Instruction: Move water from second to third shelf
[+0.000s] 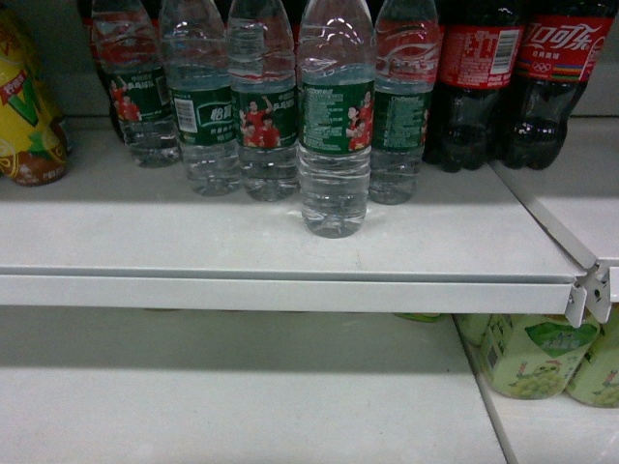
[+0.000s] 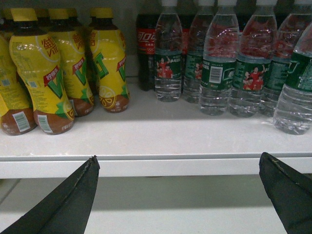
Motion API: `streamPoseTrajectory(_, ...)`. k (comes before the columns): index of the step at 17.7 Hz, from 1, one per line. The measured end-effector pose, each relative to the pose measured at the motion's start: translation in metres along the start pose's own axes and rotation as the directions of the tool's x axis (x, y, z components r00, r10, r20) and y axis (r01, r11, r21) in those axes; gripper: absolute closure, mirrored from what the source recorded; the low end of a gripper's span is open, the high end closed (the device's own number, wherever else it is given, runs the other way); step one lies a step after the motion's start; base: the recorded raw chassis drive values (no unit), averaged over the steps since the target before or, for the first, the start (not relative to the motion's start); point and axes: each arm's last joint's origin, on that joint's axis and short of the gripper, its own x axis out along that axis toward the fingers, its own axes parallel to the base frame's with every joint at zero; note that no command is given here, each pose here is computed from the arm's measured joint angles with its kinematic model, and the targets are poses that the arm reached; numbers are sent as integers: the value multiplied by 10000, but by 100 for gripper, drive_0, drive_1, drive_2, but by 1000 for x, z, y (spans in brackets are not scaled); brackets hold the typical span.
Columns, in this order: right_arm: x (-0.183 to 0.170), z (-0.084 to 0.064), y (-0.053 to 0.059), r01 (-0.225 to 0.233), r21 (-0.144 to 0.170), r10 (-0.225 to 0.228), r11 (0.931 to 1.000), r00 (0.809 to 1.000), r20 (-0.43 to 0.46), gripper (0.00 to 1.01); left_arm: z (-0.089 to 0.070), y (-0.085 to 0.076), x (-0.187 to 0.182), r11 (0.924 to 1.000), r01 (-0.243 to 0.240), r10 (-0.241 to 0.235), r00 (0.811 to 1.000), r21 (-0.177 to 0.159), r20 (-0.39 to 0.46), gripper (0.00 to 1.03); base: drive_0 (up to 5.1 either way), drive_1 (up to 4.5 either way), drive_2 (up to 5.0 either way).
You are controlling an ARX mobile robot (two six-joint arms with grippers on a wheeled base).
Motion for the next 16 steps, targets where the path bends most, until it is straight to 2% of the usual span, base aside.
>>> streamPoseTrajectory(1, 13, 13, 4, -299, -173, 303, 9994, 9993, 206, 3, 0, 0, 0, 10000, 0, 0, 10000, 0, 0, 5, 0, 0, 0)
streamPoseTrajectory(4, 35, 27, 10, -788, -430, 803, 9960, 9961, 358, 3, 0, 0, 0, 10000, 0, 0, 10000, 4, 0, 5, 0, 0, 0)
streamPoseTrajectory(6, 57, 34, 15, -1218, -480, 1229, 9914, 9922, 220, 3, 0, 0, 0, 10000, 0, 0, 10000, 0, 0, 5, 0, 0, 0)
streamPoseTrajectory(7, 70, 30, 20, -1496, -450, 1496, 9877, 9887, -31, 3, 0, 0, 0, 10000, 0, 0, 10000, 0, 0, 5, 0, 0, 0)
streamPoseTrajectory(15, 100, 9, 39, -2214, -340, 2182, 9746, 9726, -799, 3, 0, 0, 0, 10000, 0, 0, 10000, 0, -4, 5, 0, 0, 0)
streamPoseTrajectory(16, 104, 4, 43, -2377, -363, 2335, 9707, 9678, -943, 3, 0, 0, 0, 10000, 0, 0, 10000, 0, -4, 5, 0, 0, 0)
